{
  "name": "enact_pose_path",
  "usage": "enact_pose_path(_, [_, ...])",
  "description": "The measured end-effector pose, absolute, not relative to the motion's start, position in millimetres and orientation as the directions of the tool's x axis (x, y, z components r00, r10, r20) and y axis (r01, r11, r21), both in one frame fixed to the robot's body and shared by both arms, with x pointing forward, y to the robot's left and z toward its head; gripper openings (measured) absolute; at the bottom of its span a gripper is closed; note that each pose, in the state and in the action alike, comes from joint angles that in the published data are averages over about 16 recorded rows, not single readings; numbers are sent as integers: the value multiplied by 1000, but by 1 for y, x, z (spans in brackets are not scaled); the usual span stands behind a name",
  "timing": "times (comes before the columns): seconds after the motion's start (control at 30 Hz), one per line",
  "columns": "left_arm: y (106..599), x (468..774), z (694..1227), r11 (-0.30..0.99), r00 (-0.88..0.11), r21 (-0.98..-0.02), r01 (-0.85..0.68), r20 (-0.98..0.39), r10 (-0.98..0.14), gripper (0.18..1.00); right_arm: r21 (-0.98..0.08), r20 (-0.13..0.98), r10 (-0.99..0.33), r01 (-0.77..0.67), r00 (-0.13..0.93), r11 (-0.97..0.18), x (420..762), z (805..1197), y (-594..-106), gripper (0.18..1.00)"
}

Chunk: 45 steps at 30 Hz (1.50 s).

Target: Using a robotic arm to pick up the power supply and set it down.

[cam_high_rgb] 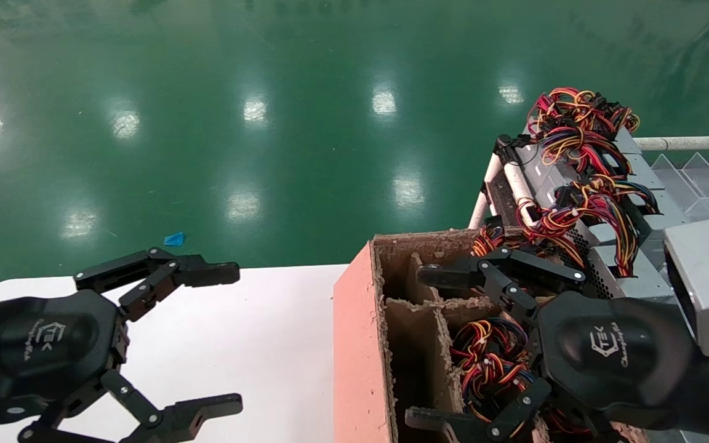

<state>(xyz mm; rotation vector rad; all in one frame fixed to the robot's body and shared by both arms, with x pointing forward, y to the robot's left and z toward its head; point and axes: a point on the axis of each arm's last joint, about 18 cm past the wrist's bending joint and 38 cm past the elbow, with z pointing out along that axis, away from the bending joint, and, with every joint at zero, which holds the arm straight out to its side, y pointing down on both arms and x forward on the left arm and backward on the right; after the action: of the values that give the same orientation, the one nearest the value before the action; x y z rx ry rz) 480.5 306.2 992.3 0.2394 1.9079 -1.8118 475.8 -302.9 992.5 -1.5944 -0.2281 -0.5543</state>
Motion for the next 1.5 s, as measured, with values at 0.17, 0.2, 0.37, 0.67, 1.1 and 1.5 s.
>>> enact_pose_path(0.17, [306,481,992,102,-862,-887,451,-463,-206,1001,-878,478,-181,464,860,-112,476,992,-303,1000])
enact_pose_path(0.2, [306,481,992,102,-862,-887,451,-463,-206,1001,-878,478,-181,464,860,-112,476,992,-303,1000])
enact_pose_path(0.37, [306,481,992,102,-862,-887,451,-463,-206,1001,-878,478,-181,464,860,-112,476,992,-303,1000])
enact_pose_path(0.67, [306,481,992,102,-862,-887,451,-463,-206,1001,-878,478,-181,464,860,-112,476,992,-303,1000])
enact_pose_path(1.1, [306,481,992,101,-862,-887,451,-463,-206,1001,-878,478,-181,464,860,-112,476,992,-303,1000])
enact_pose_path(1.5, [306,481,992,102,-862,-887,451,-463,-206,998,-877,480,-185,465,858,-119,476,992,-304,1000])
